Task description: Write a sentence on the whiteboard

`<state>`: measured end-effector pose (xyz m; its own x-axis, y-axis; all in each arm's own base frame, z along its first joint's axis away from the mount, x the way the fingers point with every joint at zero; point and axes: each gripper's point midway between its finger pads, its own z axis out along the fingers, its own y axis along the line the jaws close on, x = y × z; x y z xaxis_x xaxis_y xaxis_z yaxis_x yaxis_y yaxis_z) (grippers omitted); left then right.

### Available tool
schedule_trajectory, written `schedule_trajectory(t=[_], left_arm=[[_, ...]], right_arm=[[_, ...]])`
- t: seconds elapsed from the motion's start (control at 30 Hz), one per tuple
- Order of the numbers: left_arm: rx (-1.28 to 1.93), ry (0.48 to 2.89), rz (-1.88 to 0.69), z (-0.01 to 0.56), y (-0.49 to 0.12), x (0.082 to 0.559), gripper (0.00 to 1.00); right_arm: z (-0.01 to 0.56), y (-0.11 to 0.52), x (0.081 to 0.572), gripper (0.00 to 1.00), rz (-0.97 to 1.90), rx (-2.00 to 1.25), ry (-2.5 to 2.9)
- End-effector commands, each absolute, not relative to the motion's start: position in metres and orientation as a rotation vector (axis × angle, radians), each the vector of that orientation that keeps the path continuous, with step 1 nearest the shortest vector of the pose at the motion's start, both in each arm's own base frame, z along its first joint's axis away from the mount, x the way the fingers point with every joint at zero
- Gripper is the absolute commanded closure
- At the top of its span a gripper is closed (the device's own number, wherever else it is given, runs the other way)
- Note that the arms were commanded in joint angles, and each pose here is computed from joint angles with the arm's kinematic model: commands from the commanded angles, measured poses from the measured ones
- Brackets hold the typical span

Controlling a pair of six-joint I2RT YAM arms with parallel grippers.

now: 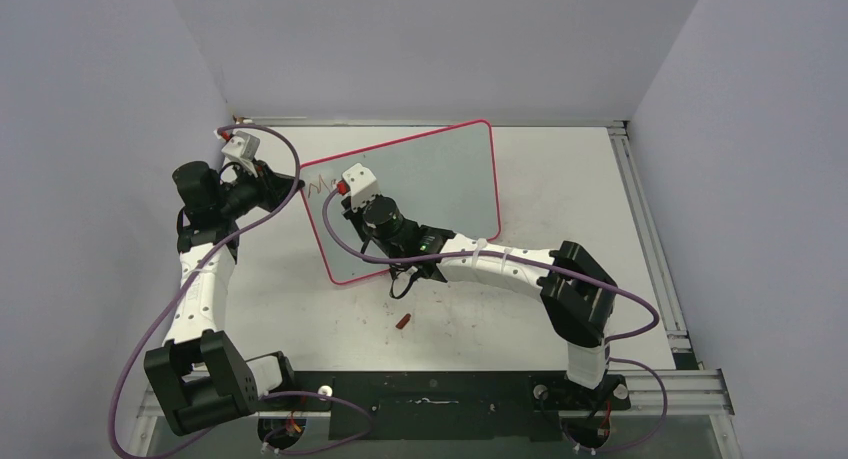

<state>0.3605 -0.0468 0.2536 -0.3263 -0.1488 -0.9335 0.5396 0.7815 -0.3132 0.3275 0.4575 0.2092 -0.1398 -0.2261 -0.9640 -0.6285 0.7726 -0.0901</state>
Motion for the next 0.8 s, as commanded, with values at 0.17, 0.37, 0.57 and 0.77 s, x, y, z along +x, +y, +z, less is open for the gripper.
schedule_trajectory(t=[0.17,0.37,0.57,0.77], left_arm=[[0.313,1.789,-0.737,0.251,-0.052,0.353,1.0],[0.315,1.788,-0.739,0.251,-0.052,0.353,1.0],[0.313,1.79,-0.739,0.251,-0.052,0.353,1.0],[0.314,1.789,-0.739,0.251,-0.052,0.352,1.0]], right_arm=[[0.218,0.466,0.333,0.95,0.418,-0.668,1.692],[0.212,0.469,0.33,0.95,0.416,-0.691,1.695],[0.21,0.47,0.328,0.95,0.415,-0.701,1.698],[0.212,0.469,0.328,0.95,0.41,-0.692,1.694]])
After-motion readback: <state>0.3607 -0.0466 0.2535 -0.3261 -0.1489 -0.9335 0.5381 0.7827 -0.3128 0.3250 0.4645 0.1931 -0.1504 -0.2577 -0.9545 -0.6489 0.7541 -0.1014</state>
